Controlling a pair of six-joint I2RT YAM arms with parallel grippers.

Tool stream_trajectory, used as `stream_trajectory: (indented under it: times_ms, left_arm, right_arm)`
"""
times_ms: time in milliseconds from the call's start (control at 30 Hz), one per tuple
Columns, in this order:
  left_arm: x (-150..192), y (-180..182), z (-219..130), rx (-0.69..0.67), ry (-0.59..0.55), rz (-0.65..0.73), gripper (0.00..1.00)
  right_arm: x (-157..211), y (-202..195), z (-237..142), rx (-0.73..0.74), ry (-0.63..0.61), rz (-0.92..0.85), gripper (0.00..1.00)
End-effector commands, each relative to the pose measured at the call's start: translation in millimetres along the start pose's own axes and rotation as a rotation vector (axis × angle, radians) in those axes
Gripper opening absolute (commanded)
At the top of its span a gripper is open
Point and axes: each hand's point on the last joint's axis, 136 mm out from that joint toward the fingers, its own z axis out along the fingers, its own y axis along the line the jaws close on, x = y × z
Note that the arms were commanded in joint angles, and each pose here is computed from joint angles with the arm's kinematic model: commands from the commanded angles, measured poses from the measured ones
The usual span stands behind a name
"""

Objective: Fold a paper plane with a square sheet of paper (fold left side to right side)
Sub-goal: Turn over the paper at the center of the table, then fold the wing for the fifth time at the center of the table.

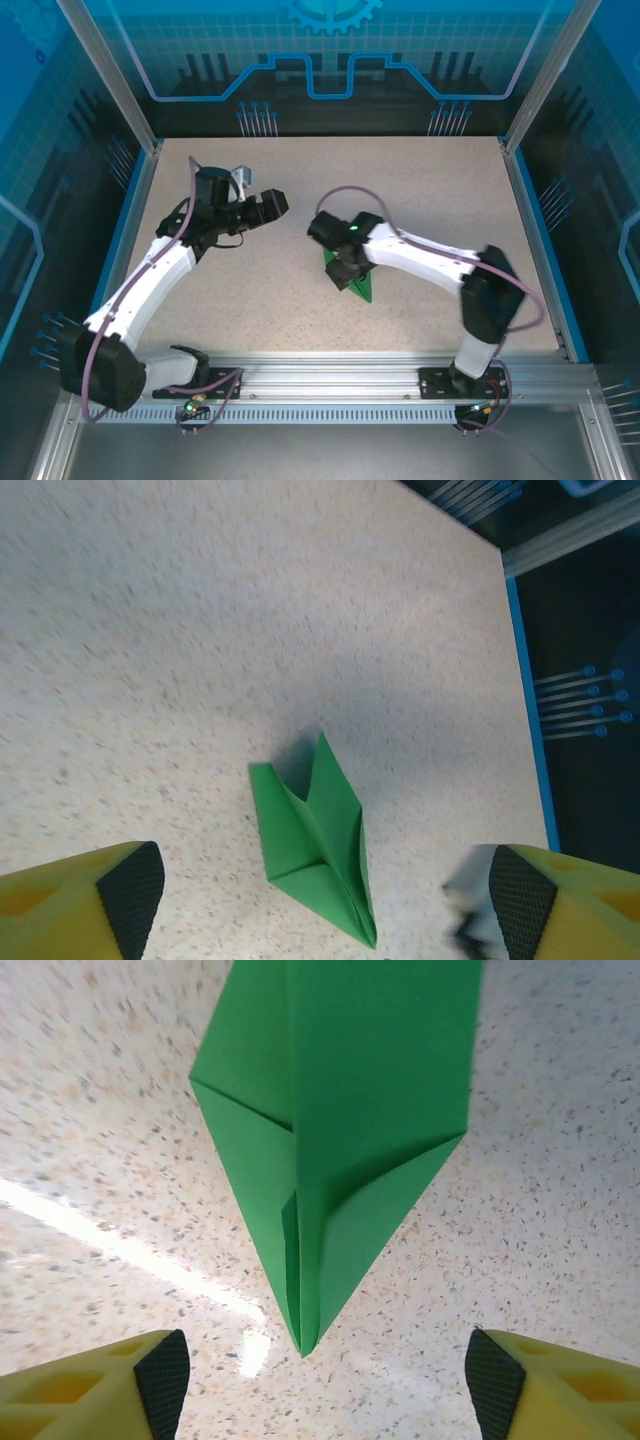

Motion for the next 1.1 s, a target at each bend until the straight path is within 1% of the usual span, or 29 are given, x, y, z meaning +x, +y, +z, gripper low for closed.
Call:
stream_trajectory:
  times_ms: [0,100,167,267,367,533,667,767,800,933,1000,1067]
  left_arm:
    - [25,-1,31,0.106,0.143,-0.106,0.86]
    - [49,-3,60,0.143,0.246,-0.152,0.85]
    - [66,-8,79,0.150,0.314,-0.167,0.84]
    - [88,-12,103,0.134,0.392,-0.190,0.84]
    - [106,-13,124,0.108,0.452,-0.215,0.83]
    - [126,-14,157,0.081,0.530,-0.229,0.77]
    - [132,-20,176,0.090,0.561,-0.216,0.66]
    - [131,-17,184,0.091,0.559,-0.198,0.52]
    - [131,-17,185,0.097,0.556,-0.186,0.46]
    - [128,-16,184,0.119,0.538,-0.128,0.24]
    - [125,-18,179,0.158,0.524,-0.088,0.18]
    - [123,-18,173,0.190,0.515,-0.054,0.14]
  right_arm:
    - [-9,-9,-8,-0.147,-0.128,0.157,0.78]
    - [-11,-24,-15,-0.258,-0.250,0.283,0.80]
    - [-13,-36,-19,-0.320,-0.331,0.377,0.83]
    - [-14,-51,-24,-0.374,-0.426,0.484,0.88]
    - [-5,-60,-21,-0.388,-0.459,0.546,0.92]
    - [6,-67,-18,-0.375,-0.448,0.571,0.93]
    - [9,-68,-17,-0.383,-0.454,0.576,0.95]
    - [7,-67,-18,-0.423,-0.470,0.573,0.96]
    - [5,-66,-18,-0.448,-0.479,0.560,0.97]
    - [0,-69,-17,-0.502,-0.508,0.523,0.99]
    - [-1,-77,-13,-0.512,-0.507,0.538,0.99]
    - [-2,-81,-11,-0.584,-0.490,0.549,0.99]
